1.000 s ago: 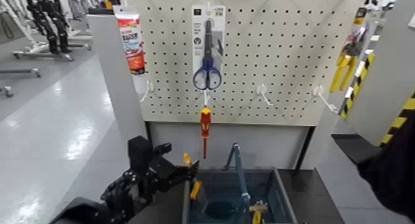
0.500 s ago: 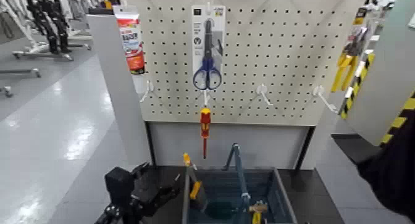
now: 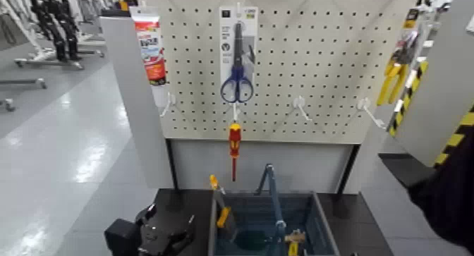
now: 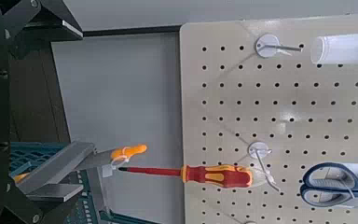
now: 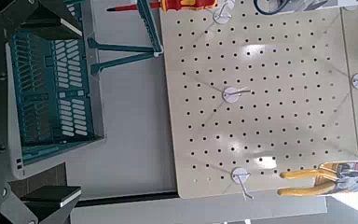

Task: Put the yellow paint brush into the crate.

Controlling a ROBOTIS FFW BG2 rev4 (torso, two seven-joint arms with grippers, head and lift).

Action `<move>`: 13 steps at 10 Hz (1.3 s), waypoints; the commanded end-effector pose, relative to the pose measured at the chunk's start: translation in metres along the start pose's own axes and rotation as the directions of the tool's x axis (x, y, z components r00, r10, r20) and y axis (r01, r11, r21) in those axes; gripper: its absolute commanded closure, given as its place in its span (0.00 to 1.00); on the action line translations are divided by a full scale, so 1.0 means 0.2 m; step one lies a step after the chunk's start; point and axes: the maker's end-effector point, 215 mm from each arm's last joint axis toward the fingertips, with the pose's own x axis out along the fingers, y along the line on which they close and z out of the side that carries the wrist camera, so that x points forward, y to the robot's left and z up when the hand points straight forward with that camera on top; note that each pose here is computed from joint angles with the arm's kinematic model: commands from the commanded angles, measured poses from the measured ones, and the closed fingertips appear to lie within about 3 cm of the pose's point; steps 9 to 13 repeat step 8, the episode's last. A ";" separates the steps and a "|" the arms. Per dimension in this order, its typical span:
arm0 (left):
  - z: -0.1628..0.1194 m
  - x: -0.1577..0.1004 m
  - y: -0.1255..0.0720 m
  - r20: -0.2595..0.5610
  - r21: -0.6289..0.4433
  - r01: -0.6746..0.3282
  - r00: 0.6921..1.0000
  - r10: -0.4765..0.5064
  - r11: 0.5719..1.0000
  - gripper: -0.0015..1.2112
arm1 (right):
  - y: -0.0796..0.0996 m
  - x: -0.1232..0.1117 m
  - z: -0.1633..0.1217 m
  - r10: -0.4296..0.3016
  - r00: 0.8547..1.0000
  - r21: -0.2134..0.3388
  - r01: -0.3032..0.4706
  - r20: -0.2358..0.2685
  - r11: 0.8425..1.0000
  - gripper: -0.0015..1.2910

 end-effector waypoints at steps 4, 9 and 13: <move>0.02 -0.18 0.03 0.068 0.050 -0.106 0.992 0.103 0.993 0.13 | 0.00 0.00 0.01 0.001 1.000 -0.010 -0.001 0.008 1.000 0.10; 0.05 -0.16 0.01 0.081 0.064 -0.090 0.993 0.084 0.994 0.13 | 0.01 0.01 0.02 0.005 1.000 -0.025 -0.005 0.008 1.000 0.10; 0.05 -0.16 0.01 0.081 0.064 -0.090 0.993 0.084 0.994 0.13 | 0.01 0.01 0.02 0.005 1.000 -0.025 -0.005 0.008 1.000 0.10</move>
